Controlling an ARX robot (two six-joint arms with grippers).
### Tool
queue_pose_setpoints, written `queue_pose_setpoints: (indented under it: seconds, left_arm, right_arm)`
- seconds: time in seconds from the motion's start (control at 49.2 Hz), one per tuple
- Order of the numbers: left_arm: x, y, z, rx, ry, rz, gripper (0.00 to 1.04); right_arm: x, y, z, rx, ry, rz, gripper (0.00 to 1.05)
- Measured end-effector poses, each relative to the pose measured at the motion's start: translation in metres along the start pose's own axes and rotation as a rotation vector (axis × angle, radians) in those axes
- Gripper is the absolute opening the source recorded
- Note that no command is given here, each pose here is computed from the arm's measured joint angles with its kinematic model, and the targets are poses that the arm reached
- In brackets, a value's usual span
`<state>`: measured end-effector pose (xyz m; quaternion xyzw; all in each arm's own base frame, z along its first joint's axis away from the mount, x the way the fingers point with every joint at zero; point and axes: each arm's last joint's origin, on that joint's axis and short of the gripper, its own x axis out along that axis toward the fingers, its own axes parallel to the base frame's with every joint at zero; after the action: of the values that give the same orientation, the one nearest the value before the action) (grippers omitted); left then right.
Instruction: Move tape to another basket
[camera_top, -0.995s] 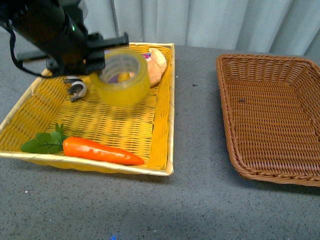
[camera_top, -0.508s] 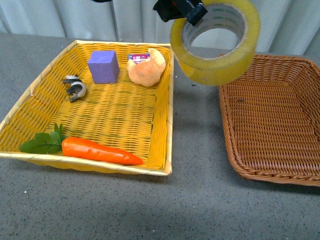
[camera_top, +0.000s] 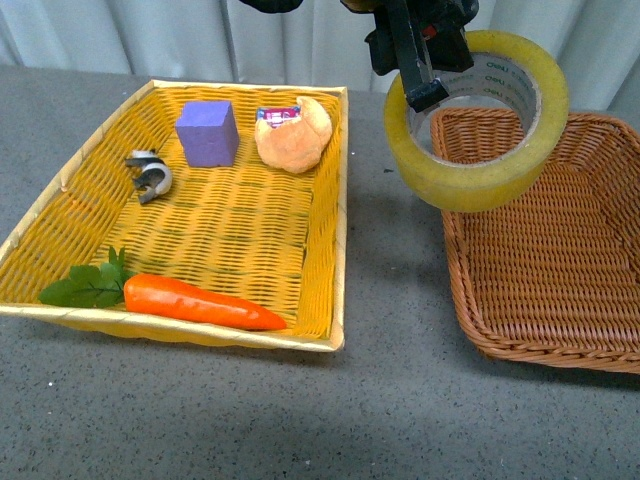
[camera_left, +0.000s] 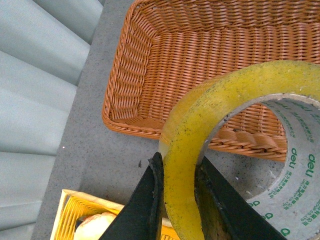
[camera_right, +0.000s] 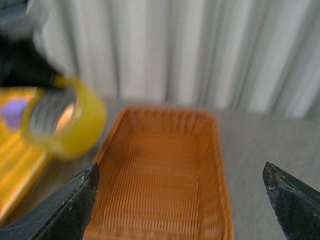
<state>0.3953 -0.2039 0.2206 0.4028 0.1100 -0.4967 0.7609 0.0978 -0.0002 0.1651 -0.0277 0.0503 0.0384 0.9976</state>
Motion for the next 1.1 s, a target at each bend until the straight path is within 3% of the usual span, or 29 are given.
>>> queue_pose_setpoints:
  seconds: [0.122, 0.447, 0.873, 1.097]
  left_arm:
    - [0.0, 0.0, 0.0, 0.012, 0.002, 0.001, 0.15]
    - [0.0, 0.001, -0.001, 0.012, 0.004, 0.003, 0.15]
    - [0.0, 0.0, -0.001, 0.013, 0.002, 0.002, 0.15]
    - [0.0, 0.0, -0.001, 0.013, 0.003, 0.002, 0.15]
  right_arm:
    - [0.015, -0.005, 0.009, -0.106, 0.207, 0.143, 0.96]
    - [0.086, -0.006, 0.044, -0.165, 0.276, 0.24, 0.96]
    - [0.168, 0.031, 0.053, -0.12, 0.382, 0.341, 0.96]
    - [0.198, 0.046, 0.054, -0.072, 0.401, 0.313, 0.96]
